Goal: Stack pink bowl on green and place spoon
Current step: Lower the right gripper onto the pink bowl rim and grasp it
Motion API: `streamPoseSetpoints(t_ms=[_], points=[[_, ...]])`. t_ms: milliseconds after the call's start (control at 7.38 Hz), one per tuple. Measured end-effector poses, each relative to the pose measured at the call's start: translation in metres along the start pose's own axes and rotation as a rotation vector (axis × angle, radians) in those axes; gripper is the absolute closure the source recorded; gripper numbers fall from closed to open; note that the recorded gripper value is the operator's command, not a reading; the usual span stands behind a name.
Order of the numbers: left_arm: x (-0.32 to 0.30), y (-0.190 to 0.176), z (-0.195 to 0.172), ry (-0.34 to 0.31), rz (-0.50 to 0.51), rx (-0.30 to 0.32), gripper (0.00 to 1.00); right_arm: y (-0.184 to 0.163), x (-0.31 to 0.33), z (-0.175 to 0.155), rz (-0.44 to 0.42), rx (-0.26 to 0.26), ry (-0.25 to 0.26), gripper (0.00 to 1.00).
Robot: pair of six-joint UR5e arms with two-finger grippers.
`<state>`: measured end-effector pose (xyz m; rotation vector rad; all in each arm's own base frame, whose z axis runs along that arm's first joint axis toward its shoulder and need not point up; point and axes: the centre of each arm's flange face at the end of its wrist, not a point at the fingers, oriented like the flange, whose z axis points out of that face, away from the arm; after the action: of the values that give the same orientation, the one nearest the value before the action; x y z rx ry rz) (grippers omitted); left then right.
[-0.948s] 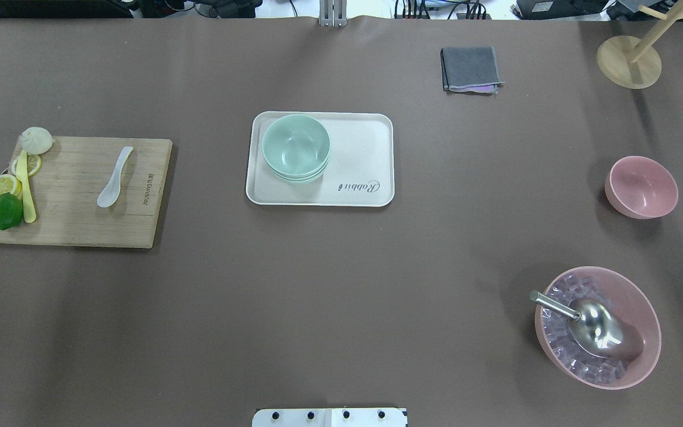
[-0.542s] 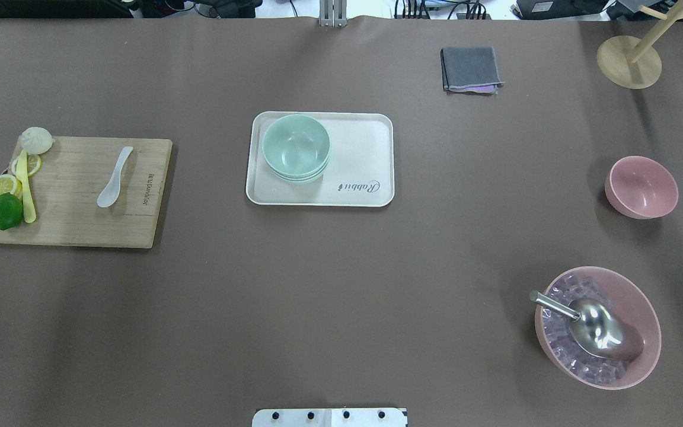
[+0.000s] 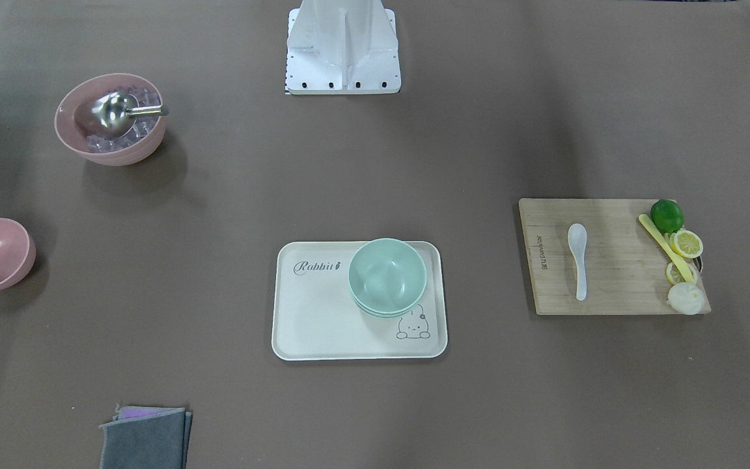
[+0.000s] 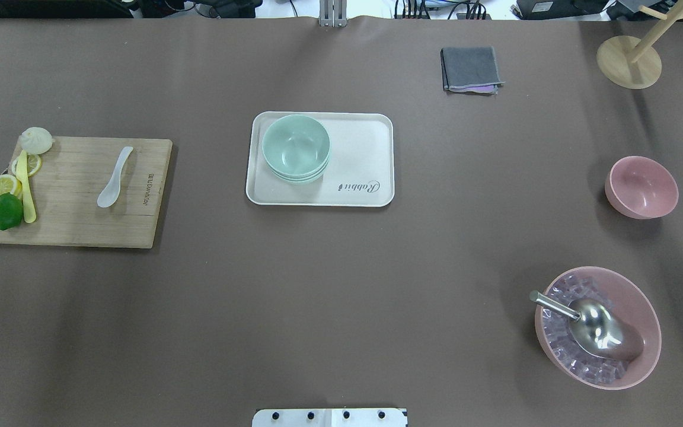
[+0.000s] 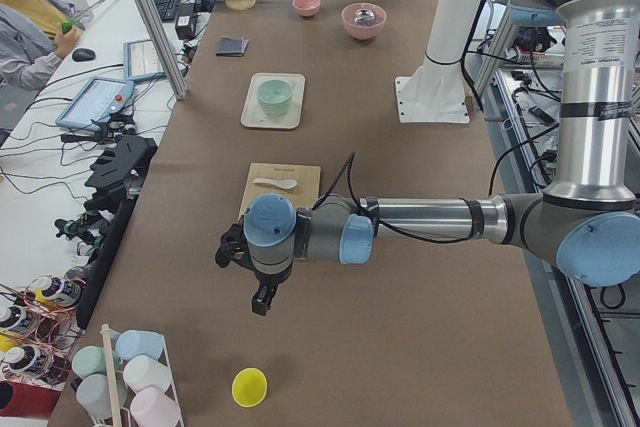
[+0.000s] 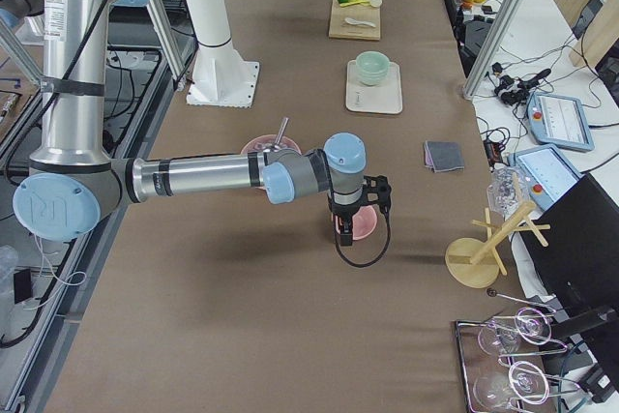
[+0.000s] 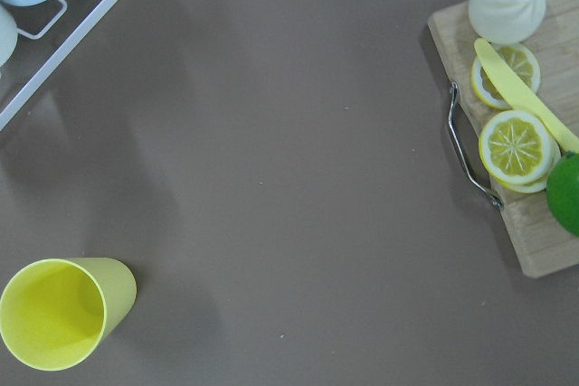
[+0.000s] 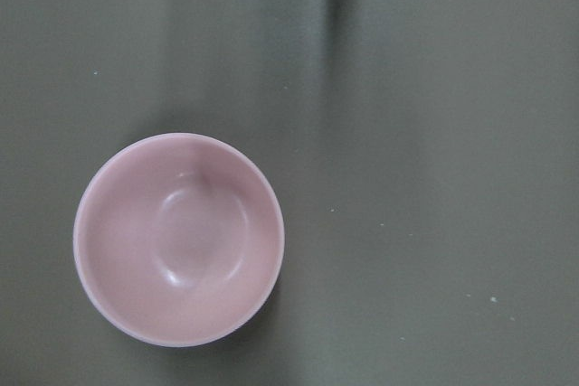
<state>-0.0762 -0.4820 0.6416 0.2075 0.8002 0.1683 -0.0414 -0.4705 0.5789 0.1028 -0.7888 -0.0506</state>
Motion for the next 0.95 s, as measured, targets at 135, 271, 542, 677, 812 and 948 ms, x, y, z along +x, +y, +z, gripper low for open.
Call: streamPoseSetpoints(t_ms=[135, 271, 542, 677, 812, 948], points=[[0.017, -0.012, 0.006, 0.007, -0.047, 0.019, 0.01, -0.009, -0.030, 0.017, 0.017, -0.019, 0.004, 0.17], [0.034, -0.025, 0.012, 0.016, -0.083, 0.032, 0.01, -0.016, -0.055, 0.036, 0.041, -0.031, 0.036, 0.27], [0.057, -0.041, 0.018, 0.030, -0.104, 0.041, 0.01, -0.022, -0.064, 0.074, 0.056, -0.047, 0.096, 0.32], [0.062, -0.046, 0.019, 0.033, -0.110, 0.044, 0.01, -0.023, -0.053, 0.092, 0.066, -0.060, 0.108, 0.32], [0.067, -0.049, 0.018, 0.035, -0.111, 0.045, 0.01, -0.023, -0.043, 0.105, 0.077, -0.074, 0.117, 0.64], [0.071, -0.051, 0.016, 0.037, -0.108, 0.050, 0.01, -0.023, -0.038, 0.111, 0.085, -0.081, 0.122, 0.76]])
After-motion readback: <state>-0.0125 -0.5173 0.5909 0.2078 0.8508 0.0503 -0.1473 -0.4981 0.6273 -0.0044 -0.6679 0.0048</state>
